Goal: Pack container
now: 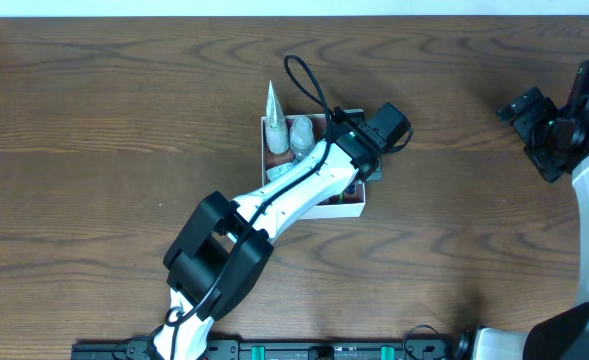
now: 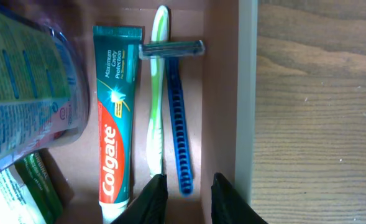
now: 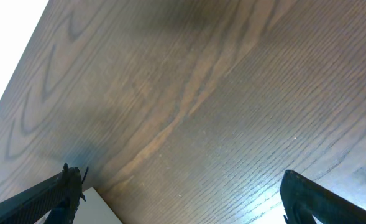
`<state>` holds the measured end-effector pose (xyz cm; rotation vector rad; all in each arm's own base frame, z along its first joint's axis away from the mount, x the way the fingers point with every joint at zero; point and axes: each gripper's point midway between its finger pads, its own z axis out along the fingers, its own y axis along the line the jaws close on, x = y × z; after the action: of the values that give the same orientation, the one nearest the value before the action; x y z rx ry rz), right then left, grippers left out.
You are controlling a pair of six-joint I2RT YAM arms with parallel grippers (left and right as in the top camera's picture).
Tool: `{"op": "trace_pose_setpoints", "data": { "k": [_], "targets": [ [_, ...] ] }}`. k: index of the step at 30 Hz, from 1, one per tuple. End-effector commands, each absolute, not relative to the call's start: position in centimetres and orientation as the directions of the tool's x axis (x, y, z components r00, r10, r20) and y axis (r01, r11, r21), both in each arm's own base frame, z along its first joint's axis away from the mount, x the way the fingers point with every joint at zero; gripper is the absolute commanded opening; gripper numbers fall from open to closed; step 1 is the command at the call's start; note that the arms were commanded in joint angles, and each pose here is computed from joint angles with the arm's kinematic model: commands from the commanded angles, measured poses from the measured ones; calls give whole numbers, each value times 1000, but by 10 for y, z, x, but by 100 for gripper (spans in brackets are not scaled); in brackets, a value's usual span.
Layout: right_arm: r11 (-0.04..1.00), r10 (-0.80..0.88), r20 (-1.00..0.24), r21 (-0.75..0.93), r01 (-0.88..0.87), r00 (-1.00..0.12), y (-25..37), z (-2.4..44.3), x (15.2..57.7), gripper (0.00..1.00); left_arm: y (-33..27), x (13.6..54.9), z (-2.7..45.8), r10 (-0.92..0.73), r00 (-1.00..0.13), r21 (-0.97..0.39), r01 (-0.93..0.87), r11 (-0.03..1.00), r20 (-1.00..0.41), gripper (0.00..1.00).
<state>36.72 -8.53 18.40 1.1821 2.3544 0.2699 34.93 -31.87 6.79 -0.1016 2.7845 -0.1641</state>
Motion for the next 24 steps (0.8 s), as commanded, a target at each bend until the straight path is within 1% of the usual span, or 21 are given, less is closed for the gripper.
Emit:
{"op": "trace_pose_setpoints", "data": {
  "k": [1, 7, 10, 13, 17, 20, 23, 24],
  "targets": [
    [613, 788, -350, 381, 692, -506, -87, 188, 366, 99, -312, 356, 62, -102, -937, -120, -65, 991, -333, 25],
    [613, 788, -350, 381, 692, -506, -87, 188, 366, 99, -314, 379, 90, -20, -905, -147, 48, 988, -426, 25],
    [613, 788, -350, 381, 692, -506, -87, 188, 366, 99, -314, 389, 119, 26, -876, -154, 113, 982, -482, 25],
    [613, 788, -350, 381, 692, -506, -87, 188, 366, 99, -314, 390, 154, 73, -835, -156, 187, 970, -545, 25],
    [613, 788, -350, 381, 692, -506, -87, 188, 366, 99, -306, 379, 213, 103, -770, -165, 263, 951, -630, 25],
    [613, 788, -350, 381, 692, -506, -87, 188, 366, 99, -298, 362, 261, 113, -715, -174, 316, 933, -690, 25],
    [613, 788, -350, 381, 692, -506, -87, 188, 366, 99, -287, 339, 302, 173, -639, -129, 397, 909, -749, 25],
    [613, 788, -350, 381, 692, -506, -87, 188, 366, 99, -275, 331, 315, 176, -617, -99, 385, 918, -767, 26]
  ]
}}
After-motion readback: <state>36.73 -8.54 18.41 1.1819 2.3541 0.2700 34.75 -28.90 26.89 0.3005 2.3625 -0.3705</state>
